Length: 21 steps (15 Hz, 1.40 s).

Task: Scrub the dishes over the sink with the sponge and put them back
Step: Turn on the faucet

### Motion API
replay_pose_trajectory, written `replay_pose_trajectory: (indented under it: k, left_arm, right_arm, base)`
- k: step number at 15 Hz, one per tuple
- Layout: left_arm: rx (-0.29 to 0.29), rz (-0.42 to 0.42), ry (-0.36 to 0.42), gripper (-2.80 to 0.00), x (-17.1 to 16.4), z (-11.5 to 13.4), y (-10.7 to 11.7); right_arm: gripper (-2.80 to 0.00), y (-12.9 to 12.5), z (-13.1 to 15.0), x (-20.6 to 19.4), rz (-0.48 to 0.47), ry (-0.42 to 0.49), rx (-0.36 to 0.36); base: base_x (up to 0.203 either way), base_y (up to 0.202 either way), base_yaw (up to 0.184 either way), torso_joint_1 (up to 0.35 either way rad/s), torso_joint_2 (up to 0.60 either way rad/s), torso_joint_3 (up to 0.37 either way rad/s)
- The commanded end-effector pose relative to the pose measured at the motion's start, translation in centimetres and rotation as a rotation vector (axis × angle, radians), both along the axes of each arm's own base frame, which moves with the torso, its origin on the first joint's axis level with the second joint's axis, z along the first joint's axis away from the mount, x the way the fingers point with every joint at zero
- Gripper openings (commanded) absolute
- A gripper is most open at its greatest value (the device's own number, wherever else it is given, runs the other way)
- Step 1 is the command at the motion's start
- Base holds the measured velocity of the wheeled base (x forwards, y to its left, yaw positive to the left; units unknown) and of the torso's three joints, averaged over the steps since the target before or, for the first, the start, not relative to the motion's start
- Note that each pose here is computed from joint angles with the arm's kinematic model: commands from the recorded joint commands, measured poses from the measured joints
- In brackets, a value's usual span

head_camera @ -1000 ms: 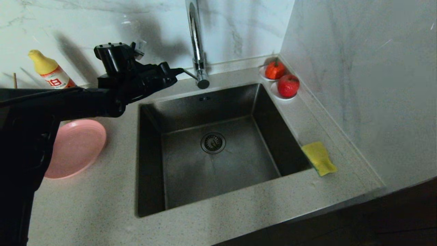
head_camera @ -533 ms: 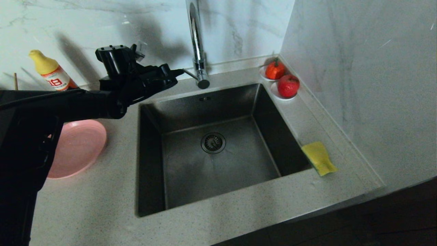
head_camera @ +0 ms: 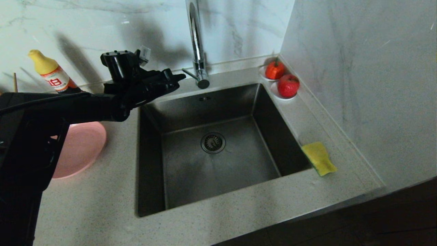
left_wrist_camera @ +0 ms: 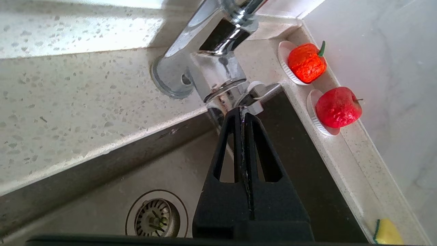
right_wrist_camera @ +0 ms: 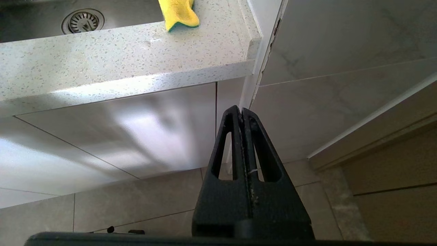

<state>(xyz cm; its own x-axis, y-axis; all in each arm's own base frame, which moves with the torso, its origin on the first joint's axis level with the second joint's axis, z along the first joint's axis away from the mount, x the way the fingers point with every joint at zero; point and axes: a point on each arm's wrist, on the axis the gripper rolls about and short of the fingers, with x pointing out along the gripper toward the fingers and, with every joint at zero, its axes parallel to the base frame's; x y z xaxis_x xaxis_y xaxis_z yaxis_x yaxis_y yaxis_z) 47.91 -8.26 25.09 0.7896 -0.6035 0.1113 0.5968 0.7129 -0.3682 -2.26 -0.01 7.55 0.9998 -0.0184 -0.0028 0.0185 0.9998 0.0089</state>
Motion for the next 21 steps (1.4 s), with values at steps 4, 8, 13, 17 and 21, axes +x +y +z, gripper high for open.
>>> replay_pose_trajectory:
  k: [4,8,13,17,21]
  left_arm:
    - [-0.006,-0.002,-0.017,-2.8,-0.3,0.7,0.1]
    - [-0.008,0.012,-0.05,-2.8,-0.7,1.6,0.7]
    - [-0.011,0.013,-0.083,-2.8,-1.2,2.7,0.8]
    - [-0.009,0.011,-0.075,-2.8,-1.0,2.2,0.6]
    - [-0.007,0.001,-0.058,-2.8,-0.6,1.4,0.1]
  right_arm:
    - [-2.8,0.0,0.0,0.0,0.0,-0.001,0.0]
    - [-2.8,0.0,0.0,0.0,0.0,0.0,0.0]
    - [-2.8,0.0,0.0,0.0,0.0,-0.001,0.0]
    - [-2.8,0.0,0.0,0.0,0.0,0.0,0.0]
    - [-2.8,0.0,0.0,0.0,0.0,0.0,0.0]
  base:
    - [0.0,0.0,0.0,0.0,0.0,0.0]
    - [0.0,0.0,0.0,0.0,0.0,0.0]
    - [0.0,0.0,0.0,0.0,0.0,0.0]
    - [0.0,0.0,0.0,0.0,0.0,0.0]
    - [0.0,0.0,0.0,0.0,0.0,0.0]
